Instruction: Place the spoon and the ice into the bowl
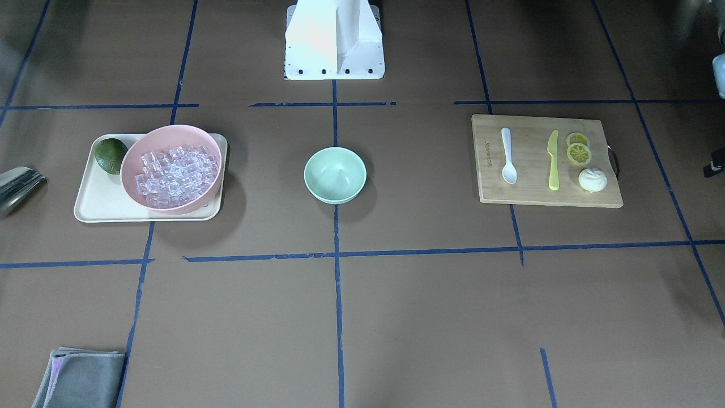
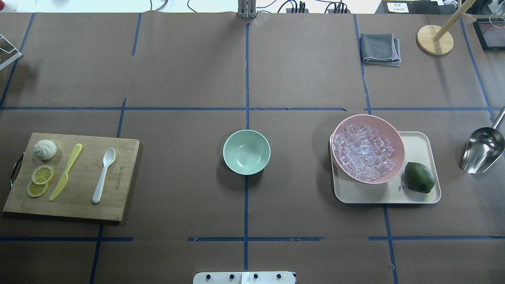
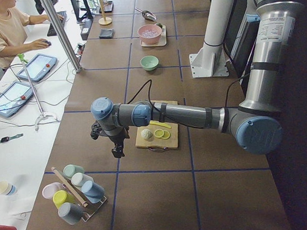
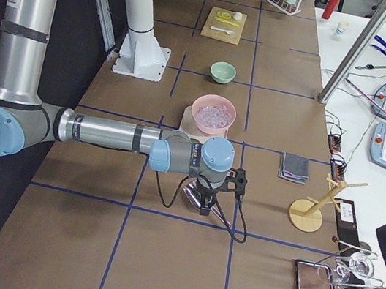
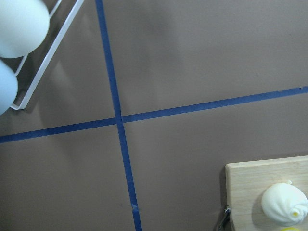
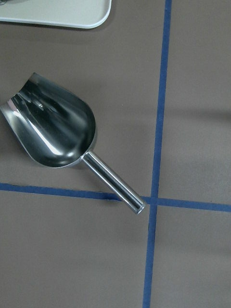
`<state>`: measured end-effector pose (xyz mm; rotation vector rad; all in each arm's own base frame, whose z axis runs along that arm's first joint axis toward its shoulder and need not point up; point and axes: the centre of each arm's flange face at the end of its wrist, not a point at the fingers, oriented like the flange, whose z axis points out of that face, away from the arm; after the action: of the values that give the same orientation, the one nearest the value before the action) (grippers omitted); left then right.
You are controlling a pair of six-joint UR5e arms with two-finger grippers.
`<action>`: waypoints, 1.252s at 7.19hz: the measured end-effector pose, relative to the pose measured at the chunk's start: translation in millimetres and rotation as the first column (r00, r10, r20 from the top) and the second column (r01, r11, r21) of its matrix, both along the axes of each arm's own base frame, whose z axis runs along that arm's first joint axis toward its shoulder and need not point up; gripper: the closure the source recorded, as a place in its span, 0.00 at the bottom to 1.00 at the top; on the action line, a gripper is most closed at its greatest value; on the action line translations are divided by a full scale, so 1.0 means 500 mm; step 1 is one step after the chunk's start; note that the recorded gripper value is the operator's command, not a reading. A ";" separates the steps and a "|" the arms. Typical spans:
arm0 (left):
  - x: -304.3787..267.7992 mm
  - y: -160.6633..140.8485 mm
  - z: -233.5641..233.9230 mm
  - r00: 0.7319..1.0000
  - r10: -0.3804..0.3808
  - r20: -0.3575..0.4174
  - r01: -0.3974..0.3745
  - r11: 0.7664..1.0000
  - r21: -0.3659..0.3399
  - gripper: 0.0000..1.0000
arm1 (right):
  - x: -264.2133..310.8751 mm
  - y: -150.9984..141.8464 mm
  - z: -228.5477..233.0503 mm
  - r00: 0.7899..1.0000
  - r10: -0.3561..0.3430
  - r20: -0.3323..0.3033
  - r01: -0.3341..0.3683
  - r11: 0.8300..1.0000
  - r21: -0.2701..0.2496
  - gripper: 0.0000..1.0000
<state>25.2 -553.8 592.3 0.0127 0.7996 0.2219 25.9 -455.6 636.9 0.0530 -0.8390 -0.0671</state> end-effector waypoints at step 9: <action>0.471 0.160 -0.292 0.998 0.053 -0.028 -0.052 0.999 0.015 0.00 | -0.003 0.007 0.007 1.000 -0.002 0.001 0.002 1.000 -0.011 0.00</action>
<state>260.5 -473.7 446.3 0.0086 0.8275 0.2777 24.5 -452.2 640.6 0.0421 -0.8400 -0.0642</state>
